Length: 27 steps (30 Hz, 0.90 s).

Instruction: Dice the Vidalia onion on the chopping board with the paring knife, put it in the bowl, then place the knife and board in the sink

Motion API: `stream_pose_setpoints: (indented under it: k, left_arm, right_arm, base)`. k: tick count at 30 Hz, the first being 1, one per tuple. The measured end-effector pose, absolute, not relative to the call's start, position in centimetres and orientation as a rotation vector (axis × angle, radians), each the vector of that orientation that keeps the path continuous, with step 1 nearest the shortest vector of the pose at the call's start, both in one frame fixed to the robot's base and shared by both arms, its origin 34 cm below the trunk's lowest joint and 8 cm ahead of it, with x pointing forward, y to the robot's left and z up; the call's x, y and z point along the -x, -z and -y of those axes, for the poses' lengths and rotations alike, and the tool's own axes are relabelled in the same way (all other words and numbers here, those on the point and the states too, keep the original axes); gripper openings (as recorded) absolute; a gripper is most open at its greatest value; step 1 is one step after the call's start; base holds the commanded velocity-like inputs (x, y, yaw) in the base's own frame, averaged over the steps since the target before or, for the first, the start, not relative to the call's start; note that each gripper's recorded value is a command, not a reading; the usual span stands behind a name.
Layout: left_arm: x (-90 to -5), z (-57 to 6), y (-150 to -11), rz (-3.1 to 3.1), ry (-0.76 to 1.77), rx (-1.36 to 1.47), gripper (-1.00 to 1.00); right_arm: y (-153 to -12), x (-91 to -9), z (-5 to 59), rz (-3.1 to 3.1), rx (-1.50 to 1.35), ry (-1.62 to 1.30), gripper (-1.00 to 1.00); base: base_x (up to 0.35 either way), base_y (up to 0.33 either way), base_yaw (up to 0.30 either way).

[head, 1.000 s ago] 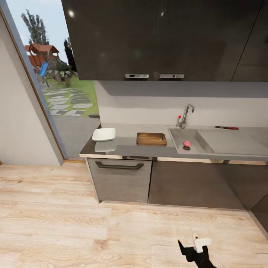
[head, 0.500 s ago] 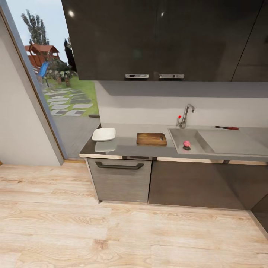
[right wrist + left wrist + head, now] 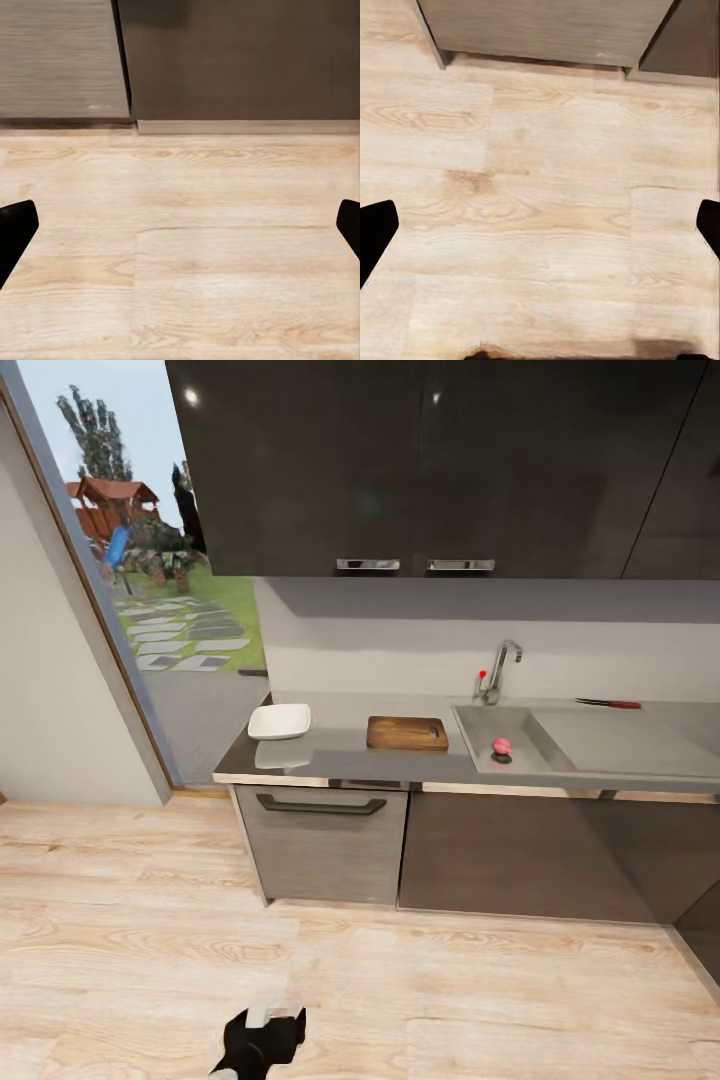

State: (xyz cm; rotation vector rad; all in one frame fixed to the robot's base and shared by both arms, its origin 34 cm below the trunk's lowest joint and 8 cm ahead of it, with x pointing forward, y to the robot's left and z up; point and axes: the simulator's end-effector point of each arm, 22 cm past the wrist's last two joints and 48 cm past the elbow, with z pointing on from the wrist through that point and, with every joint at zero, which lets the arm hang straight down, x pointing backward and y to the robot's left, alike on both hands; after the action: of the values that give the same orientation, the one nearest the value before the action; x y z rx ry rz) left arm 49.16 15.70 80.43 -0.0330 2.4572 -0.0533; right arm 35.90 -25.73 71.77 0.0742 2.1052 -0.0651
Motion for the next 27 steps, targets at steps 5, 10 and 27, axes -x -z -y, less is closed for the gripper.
stream_pose_setpoints:
  k: [5,10,27]
  left_arm:
    - [-53.2,-12.6,-85.9,-2.427,0.078,-0.070,1.00]
    - [-58.6,-11.6,-91.6,-2.326,0.085,-0.101,1.00]
    - [-61.5,-8.1,-96.7,-2.284,0.092,-0.271,1.00]
  right_arm:
    - [-71.8,-35.9,25.6,-2.105,-0.080,0.066,1.00]
    - [-71.8,-35.9,25.6,-2.106,-0.087,0.068,1.00]
    - [-71.9,-36.0,25.6,-2.101,-0.103,0.074,1.00]
  base:
    - [0.000,0.000,0.000]
    - [0.000,0.000,0.000]
    - [0.000,0.000,0.000]
